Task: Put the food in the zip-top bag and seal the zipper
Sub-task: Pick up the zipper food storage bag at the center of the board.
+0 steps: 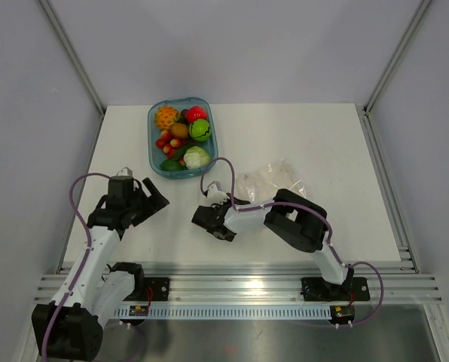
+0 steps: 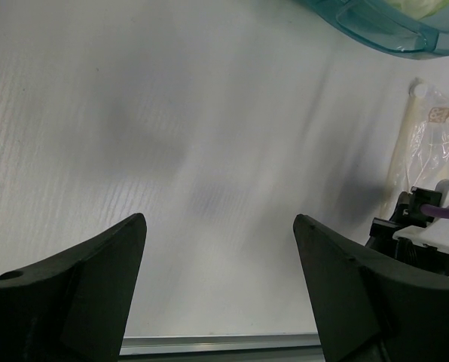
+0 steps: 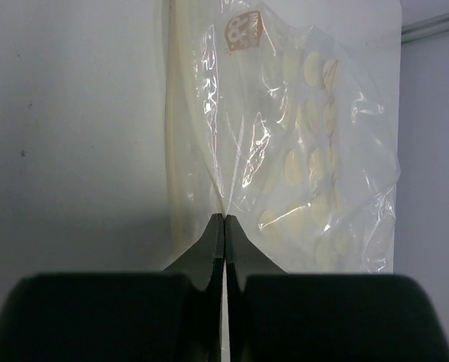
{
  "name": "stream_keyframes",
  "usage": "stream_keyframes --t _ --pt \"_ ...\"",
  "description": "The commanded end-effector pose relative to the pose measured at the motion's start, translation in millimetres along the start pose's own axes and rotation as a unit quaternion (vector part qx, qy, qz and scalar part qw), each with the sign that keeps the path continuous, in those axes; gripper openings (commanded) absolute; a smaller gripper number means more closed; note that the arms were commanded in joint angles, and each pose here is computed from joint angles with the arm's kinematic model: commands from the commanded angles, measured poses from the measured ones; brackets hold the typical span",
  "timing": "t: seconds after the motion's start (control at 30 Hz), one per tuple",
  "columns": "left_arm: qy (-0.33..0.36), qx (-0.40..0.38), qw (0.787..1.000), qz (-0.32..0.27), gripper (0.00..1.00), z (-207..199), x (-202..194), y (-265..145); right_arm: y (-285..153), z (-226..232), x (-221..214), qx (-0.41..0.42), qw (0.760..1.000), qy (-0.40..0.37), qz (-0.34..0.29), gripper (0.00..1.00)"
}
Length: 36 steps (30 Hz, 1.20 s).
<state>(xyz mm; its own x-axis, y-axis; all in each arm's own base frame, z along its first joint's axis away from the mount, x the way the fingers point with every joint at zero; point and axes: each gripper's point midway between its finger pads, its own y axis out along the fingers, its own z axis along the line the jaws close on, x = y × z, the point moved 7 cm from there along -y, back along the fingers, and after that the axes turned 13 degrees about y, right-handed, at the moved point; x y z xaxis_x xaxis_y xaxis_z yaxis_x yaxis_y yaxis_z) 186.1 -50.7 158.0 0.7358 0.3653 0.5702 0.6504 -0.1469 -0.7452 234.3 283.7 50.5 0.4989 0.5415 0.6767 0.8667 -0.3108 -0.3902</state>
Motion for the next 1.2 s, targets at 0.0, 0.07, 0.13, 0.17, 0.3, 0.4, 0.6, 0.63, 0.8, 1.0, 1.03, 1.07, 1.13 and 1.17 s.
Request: stream_keyframes --t 0.0,0.07,0.13,0.17,0.3,0.4,0.6,0.63,0.8,1.0,1.03,1.07,1.13,1.17 --pt "0.016 -0.040 0.999 -0.015 0.83 -9.1 8.4 -1.5 -12.9 -15.4 25.7 0.025 0.997 0.074 -0.009 0.00" --pt "0.026 -0.065 0.997 -0.016 0.84 -14.7 10.3 -3.1 -25.7 -30.5 45.3 0.057 0.991 0.121 -0.016 0.00" --pt "0.040 -0.115 0.993 -0.007 0.85 -24.7 9.2 -6.2 -33.6 -38.3 51.7 0.103 0.984 0.145 -0.006 0.00" --pt "0.045 -0.137 0.990 -0.011 0.85 -29.6 11.5 -7.2 -42.4 -49.8 66.2 0.128 0.975 0.180 -0.017 0.00" --pt "0.046 -0.235 0.971 0.011 0.86 -51.8 9.8 -11.2 -60.6 -64.7 86.0 0.210 0.952 0.223 -0.017 0.00" --pt "0.041 -0.283 0.958 0.024 0.85 -70.3 7.0 -10.7 -68.7 -71.6 95.8 0.244 0.939 0.244 -0.017 0.00" --pt "0.056 -0.331 0.941 0.041 0.85 -110.0 0.9 -8.0 -78.5 -72.0 100.6 0.284 0.920 0.269 -0.003 0.00" --pt "0.062 -0.338 0.938 0.047 0.85 -116.5 -1.4 -8.7 -79.3 -71.0 99.9 0.289 0.918 0.271 0.000 0.00" --pt "0.055 -0.344 0.936 0.057 0.82 -131.8 -5.9 5.2 -82.3 -71.3 100.2 0.298 0.912 0.281 0.006 0.00" --pt "0.060 -0.337 0.937 0.067 0.79 -149.7 -9.8 18.4 -87.1 -77.2 101.9 0.307 0.907 0.290 0.008 0.00" --pt "0.061 -0.335 0.938 0.066 0.79 -151.4 -10.0 20.4 -88.6 -78.0 102.3 0.309 0.905 0.292 0.008 0.00" --pt "0.060 -0.329 0.940 0.075 0.78 -151.8 -12.5 25.9 -89.5 -80.7 103.5 0.309 0.904 0.297 0.007 0.00" --pt "0.062 -0.329 0.939 0.081 0.75 -155.7 -14.6 28.5 -90.8 -83.8 103.5 0.309 0.903 0.298 0.007 0.00" --pt "0.061 -0.328 0.940 0.078 0.73 -158.1 -14.4 32.8 -91.7 -86.1 103.4 0.310 0.902 0.300 0.006 0.00"
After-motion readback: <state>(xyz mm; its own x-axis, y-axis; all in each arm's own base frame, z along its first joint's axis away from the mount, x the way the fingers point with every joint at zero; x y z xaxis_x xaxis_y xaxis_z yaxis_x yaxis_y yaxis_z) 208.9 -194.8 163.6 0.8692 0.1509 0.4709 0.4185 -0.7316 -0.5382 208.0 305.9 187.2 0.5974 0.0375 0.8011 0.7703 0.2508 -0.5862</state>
